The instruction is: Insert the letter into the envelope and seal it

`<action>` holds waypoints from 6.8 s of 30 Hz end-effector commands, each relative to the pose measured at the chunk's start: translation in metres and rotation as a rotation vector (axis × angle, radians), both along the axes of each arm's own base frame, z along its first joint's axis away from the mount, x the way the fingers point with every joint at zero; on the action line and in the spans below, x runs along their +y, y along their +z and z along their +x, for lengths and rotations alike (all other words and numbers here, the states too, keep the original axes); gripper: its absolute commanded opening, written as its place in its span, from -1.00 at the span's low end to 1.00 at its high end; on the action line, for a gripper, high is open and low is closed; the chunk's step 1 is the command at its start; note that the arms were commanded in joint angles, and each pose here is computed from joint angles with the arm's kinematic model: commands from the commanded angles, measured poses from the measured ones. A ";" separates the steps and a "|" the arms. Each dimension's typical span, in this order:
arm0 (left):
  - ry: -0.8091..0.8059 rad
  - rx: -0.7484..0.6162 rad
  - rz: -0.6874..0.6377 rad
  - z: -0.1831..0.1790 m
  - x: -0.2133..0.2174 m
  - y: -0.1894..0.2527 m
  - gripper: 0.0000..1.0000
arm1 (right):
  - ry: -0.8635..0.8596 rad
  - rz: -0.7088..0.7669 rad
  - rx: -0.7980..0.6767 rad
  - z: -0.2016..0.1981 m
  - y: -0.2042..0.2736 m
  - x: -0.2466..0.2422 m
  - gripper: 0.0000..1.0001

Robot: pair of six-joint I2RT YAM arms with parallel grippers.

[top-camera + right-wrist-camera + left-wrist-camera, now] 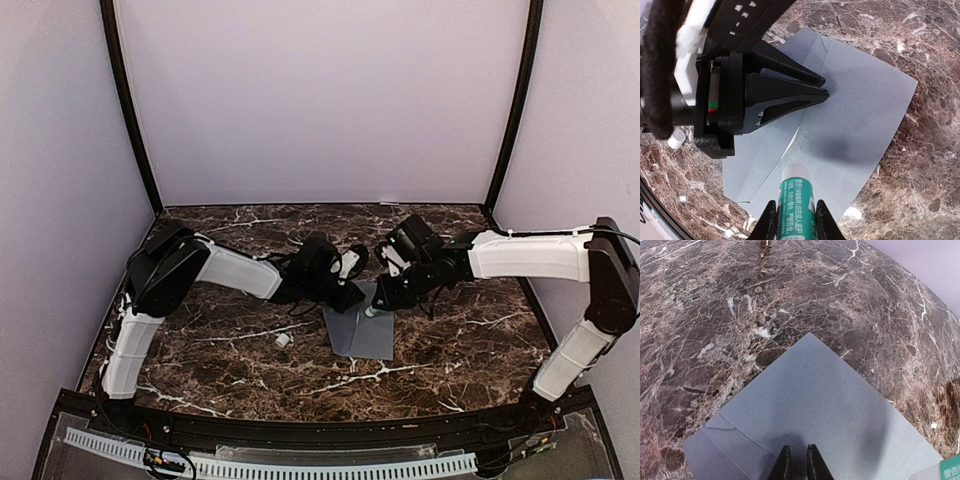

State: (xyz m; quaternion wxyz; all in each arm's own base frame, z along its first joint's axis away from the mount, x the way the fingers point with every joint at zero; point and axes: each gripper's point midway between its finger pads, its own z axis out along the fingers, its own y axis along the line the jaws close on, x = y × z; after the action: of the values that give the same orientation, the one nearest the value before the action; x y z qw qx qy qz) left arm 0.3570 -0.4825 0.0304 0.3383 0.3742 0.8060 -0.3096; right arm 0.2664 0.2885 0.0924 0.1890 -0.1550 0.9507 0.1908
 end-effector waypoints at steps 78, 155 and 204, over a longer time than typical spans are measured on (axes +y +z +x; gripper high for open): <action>0.136 -0.233 -0.081 0.012 0.069 0.142 -0.05 | 0.030 -0.084 0.014 -0.001 -0.032 0.017 -1.00; -0.052 -0.288 0.163 -0.116 0.037 -0.045 -0.80 | -0.038 -0.321 0.051 0.085 -0.047 -0.006 -1.00; -0.067 -0.267 0.170 -0.118 0.034 -0.057 -0.85 | 0.009 -0.396 0.136 0.067 -0.081 -0.004 -1.00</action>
State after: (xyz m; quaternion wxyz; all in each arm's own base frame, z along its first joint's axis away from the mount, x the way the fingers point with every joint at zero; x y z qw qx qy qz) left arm 0.2532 -0.4665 0.0203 0.4610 0.4353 0.7381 -0.2307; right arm 0.3282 0.3103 0.0461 0.1219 -0.1980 0.9705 0.0636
